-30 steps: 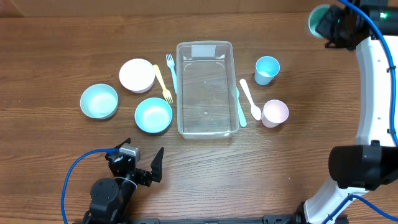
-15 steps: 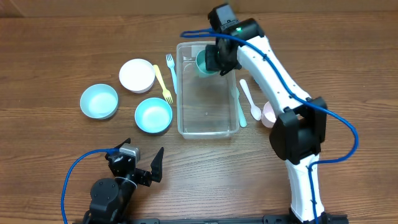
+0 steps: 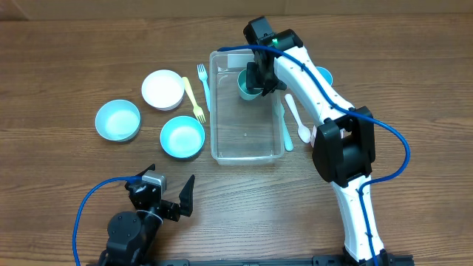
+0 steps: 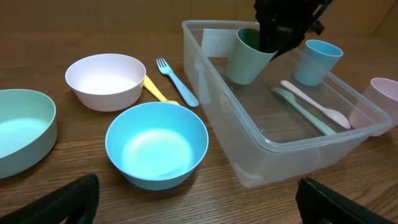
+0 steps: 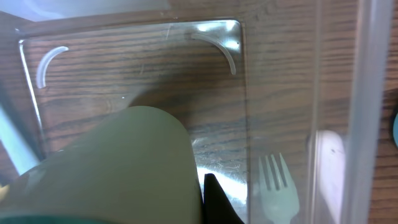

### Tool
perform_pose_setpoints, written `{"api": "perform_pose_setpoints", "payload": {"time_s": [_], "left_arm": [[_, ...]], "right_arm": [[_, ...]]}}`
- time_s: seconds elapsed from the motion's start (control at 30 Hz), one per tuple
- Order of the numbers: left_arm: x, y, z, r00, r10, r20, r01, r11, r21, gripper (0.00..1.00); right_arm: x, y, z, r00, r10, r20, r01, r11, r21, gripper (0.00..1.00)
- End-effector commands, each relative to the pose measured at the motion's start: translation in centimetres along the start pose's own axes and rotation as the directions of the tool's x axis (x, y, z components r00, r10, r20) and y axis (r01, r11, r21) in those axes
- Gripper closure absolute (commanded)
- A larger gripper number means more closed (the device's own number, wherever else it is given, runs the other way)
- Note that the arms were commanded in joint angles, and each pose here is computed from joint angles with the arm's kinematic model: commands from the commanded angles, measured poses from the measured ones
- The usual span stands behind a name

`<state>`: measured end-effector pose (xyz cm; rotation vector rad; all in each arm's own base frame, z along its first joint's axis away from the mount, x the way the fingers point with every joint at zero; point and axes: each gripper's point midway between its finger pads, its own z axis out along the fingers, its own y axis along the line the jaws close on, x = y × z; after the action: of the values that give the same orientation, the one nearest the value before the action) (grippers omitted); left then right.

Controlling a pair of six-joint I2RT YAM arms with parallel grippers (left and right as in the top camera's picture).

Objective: Pack container
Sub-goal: 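Carry the mint cup into the clear container and release it, then move the right gripper to the light blue cup and grasp it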

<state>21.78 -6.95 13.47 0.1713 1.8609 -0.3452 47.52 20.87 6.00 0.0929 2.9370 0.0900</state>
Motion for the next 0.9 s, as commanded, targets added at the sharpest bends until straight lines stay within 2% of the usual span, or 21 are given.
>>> {"api": "perform_pose_setpoints", "payload": {"time_s": [0.0,0.07,0.2,0.3,0.37,0.47,0.6,0.73,0.77,0.8,0.87], "left_arm": [[0.3,-0.1,0.1,1.0,-0.012,-0.005,0.012,1.0,0.008,0.0],[0.3,-0.1,0.1,1.0,-0.012,-0.006,0.012,1.0,0.008,0.0],[0.3,-0.1,0.1,1.0,-0.012,-0.005,0.012,1.0,0.008,0.0],[0.3,-0.1,0.1,1.0,-0.012,-0.006,0.012,1.0,0.008,0.0],[0.3,-0.1,0.1,1.0,-0.012,-0.005,0.012,1.0,0.008,0.0],[0.3,-0.1,0.1,1.0,-0.012,-0.006,0.012,1.0,0.008,0.0],[0.3,-0.1,0.1,1.0,-0.012,-0.006,0.012,1.0,0.008,0.0],[0.3,-0.1,0.1,1.0,-0.012,-0.006,0.012,1.0,0.008,0.0],[0.3,-0.1,0.1,1.0,-0.012,-0.006,0.012,1.0,0.008,0.0],[0.3,-0.1,0.1,1.0,-0.012,-0.006,0.012,1.0,0.008,0.0],[0.3,-0.1,0.1,1.0,-0.012,-0.006,0.012,1.0,0.008,0.0]], "right_arm": [[-0.5,-0.2,0.8,1.0,0.012,0.011,-0.012,1.0,0.013,0.96],[-0.8,-0.1,0.8,1.0,0.013,0.024,-0.013,1.0,0.007,0.93],[-1.0,0.0,0.8,0.999,0.013,0.031,-0.013,1.0,0.003,0.75],[-0.9,0.0,0.7,1.0,0.013,0.028,-0.013,1.0,0.004,0.75],[-0.9,0.0,0.7,1.0,0.012,0.026,-0.012,1.0,0.004,0.67],[-1.3,0.1,-1.1,0.999,0.012,0.038,-0.011,1.0,-0.006,0.62],[-3.7,0.9,-7.3,0.99,0.021,0.138,-0.013,0.998,-0.058,0.54],[-5.1,0.8,-16.7,0.96,0.02,0.279,0.011,0.994,-0.109,0.49],[-5.1,-1.0,-18.8,0.95,0.036,0.31,-0.014,0.997,-0.072,0.48],[-5.3,-2.8,-19.9,0.942,0.057,0.33,-0.045,0.998,-0.042,0.43],[-6.0,-6.7,-20.5,0.936,0.117,0.331,-0.12,0.993,-0.013,0.4]]}}
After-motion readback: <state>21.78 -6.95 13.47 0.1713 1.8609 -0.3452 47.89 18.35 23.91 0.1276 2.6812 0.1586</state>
